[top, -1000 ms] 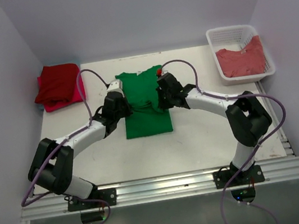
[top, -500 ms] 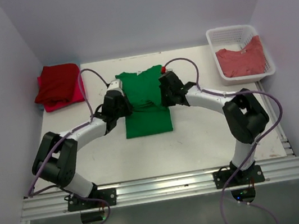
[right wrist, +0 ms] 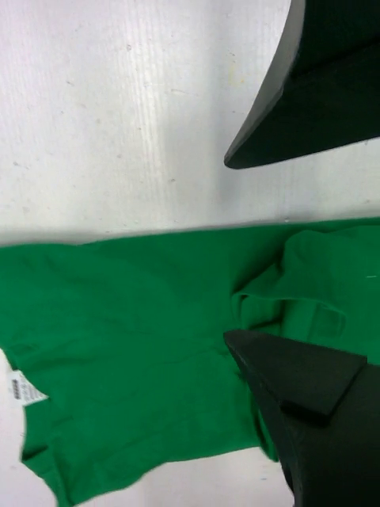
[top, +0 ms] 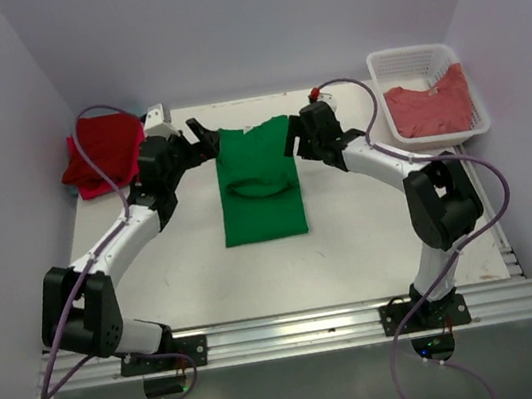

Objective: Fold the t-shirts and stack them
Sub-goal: Fold the folded rectangular tshirt in 1/3 of the way

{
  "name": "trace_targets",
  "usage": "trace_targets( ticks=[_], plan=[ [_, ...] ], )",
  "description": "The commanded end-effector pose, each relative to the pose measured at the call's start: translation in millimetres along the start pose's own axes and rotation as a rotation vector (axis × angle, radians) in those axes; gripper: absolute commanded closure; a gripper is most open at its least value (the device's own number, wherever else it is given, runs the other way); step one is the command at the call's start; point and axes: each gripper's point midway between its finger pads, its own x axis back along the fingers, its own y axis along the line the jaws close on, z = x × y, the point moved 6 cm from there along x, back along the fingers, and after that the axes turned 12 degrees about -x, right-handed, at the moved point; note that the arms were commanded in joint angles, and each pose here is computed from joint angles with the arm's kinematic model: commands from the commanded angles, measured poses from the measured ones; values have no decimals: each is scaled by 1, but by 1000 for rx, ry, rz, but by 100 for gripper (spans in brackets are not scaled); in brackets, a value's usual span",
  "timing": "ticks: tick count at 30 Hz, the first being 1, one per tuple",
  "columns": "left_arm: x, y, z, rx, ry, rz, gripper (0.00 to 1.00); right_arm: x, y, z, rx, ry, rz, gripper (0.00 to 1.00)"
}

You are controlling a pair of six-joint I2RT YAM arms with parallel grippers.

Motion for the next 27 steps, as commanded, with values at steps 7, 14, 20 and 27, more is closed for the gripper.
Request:
trace_targets(
  ticks=[7, 14, 20, 27],
  plan=[
    [39, -32, 46, 34, 156, 349, 60, 59, 28, 14, 5, 128, -374, 100],
    [41, -39, 104, 117, 348, 516, 100, 43, 43, 75, -61, 475, -543, 100],
    [66, -89, 138, 105, 442, 728, 100, 37, 34, 101, -63, 511, -522, 100],
    [91, -102, 183, 130, 557, 740, 100, 33, 31, 100, -30, 496, -485, 100]
  ],
)
